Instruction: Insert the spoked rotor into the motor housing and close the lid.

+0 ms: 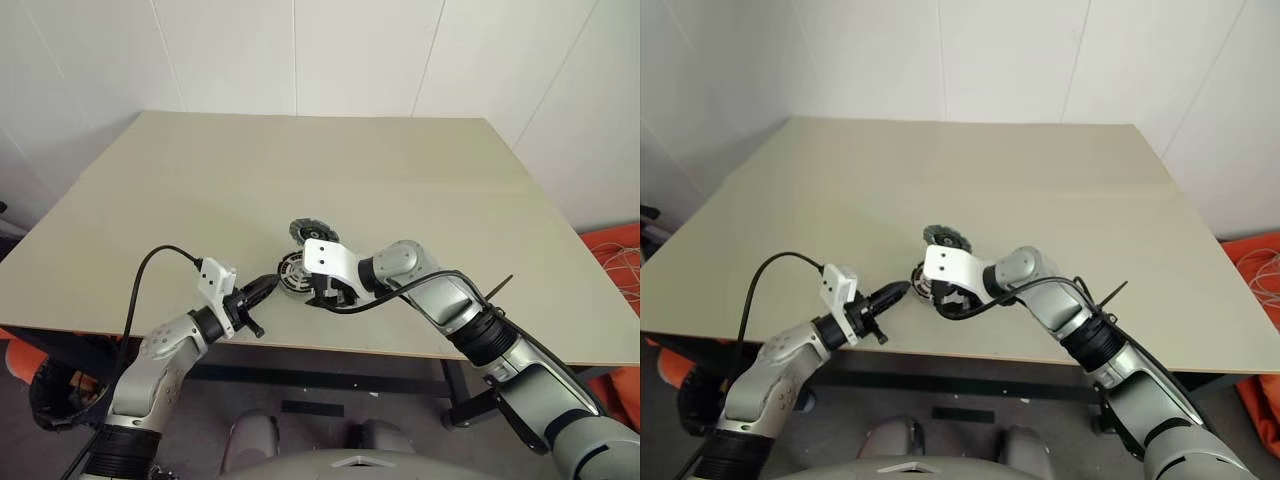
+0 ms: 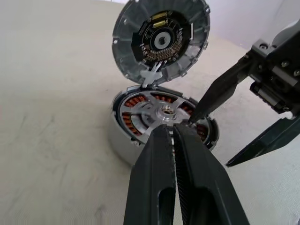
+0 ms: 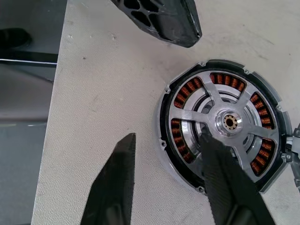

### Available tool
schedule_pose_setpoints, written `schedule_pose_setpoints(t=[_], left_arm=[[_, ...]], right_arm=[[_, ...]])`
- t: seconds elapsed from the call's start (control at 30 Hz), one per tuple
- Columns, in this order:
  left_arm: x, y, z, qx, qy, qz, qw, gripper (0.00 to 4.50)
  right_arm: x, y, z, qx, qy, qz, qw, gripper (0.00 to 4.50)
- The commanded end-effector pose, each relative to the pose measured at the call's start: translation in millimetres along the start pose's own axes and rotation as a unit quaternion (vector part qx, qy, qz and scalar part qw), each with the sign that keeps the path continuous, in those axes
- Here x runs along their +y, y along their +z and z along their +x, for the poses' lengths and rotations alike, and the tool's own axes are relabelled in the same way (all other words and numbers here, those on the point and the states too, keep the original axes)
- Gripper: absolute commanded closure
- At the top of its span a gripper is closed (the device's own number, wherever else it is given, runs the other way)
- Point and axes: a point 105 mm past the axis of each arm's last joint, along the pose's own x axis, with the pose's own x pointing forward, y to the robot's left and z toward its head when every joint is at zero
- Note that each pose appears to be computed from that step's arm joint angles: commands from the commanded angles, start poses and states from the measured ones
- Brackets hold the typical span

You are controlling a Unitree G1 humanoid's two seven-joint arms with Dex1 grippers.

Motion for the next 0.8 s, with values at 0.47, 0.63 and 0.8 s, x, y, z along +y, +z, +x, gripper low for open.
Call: schedule_pose_setpoints(t=[0.47, 0.63, 0.8], left_arm=[[-3.0, 18.2, -4.1, -0.038, -0.005, 0.033, 0.999, 4.31], [-6.8, 21.9, -2.8, -0.041, -0.005, 0.036, 0.999, 4.31], [-14.4, 27.6, 1.1, -0.045, -0.007, 0.039, 0.998, 4.31]], right_arm=[[-11.9, 8.1, -5.5, 0.0, -0.022, -0.007, 1.0, 3.51], [-12.4, 8.5, -6.1, 0.002, -0.027, -0.005, 1.0, 4.47], [-14.6, 8.2, -6.9, 0.001, -0.04, 0.004, 0.999, 4.47]])
